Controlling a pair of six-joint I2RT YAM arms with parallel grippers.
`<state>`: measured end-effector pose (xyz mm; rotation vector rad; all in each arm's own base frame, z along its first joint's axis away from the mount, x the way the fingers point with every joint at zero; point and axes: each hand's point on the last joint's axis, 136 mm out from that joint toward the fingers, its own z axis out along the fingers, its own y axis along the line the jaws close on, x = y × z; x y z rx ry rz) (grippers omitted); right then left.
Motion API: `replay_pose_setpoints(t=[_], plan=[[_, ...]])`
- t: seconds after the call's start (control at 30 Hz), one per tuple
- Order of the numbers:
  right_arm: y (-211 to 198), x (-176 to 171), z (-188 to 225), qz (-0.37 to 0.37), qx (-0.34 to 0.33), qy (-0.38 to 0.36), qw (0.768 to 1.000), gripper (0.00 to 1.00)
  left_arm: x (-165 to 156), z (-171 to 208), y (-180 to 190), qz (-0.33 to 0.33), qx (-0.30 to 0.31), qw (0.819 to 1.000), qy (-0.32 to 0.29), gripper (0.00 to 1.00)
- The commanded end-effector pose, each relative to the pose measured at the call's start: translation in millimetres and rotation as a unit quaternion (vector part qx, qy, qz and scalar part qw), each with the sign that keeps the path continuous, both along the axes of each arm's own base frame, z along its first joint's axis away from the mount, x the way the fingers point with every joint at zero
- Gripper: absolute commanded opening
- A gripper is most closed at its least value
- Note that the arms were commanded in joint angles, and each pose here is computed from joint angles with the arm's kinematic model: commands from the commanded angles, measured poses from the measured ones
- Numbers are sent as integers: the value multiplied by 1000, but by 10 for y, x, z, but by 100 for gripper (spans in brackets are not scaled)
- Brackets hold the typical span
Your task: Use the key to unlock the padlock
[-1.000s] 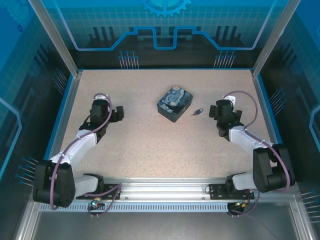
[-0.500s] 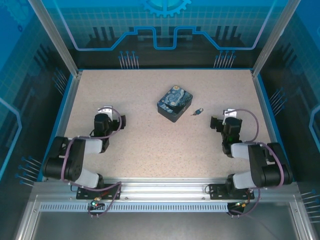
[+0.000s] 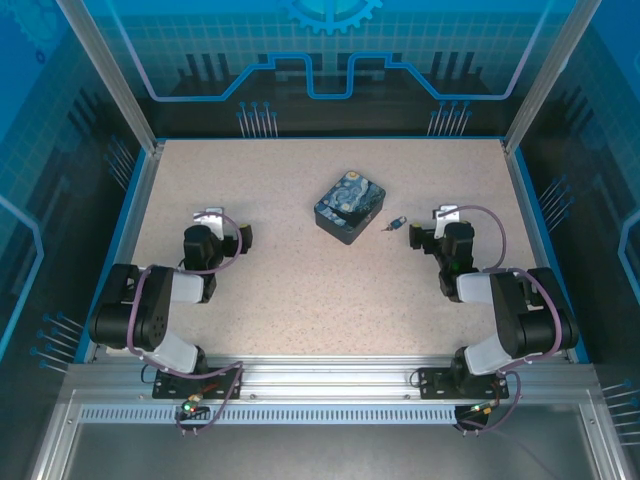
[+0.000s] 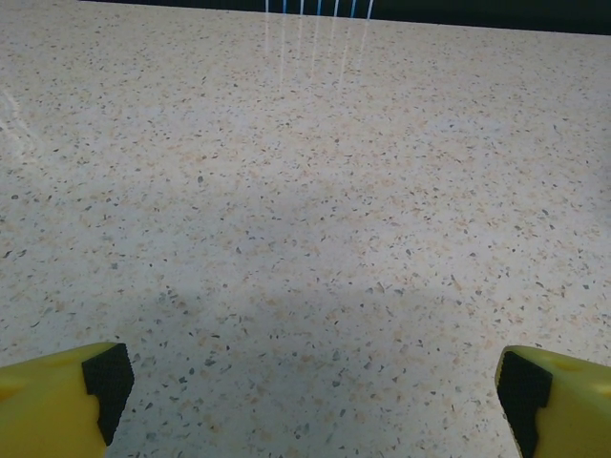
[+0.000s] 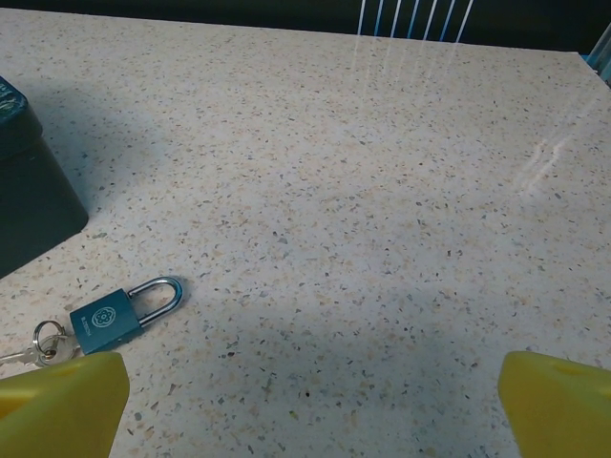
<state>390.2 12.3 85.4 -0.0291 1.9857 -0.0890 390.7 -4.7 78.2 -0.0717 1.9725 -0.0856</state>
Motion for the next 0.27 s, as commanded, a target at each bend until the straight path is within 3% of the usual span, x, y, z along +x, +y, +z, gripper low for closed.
replay_pose_setpoints(t=[0.0,0.23], plan=[[23,68,99,10,-1,-12,1000,100,83,149,-15,-9,-5,1000,-26,99],[35,55,92,22,6,-13,1000,100,87,142,-15,-8,-6,1000,-24,99]])
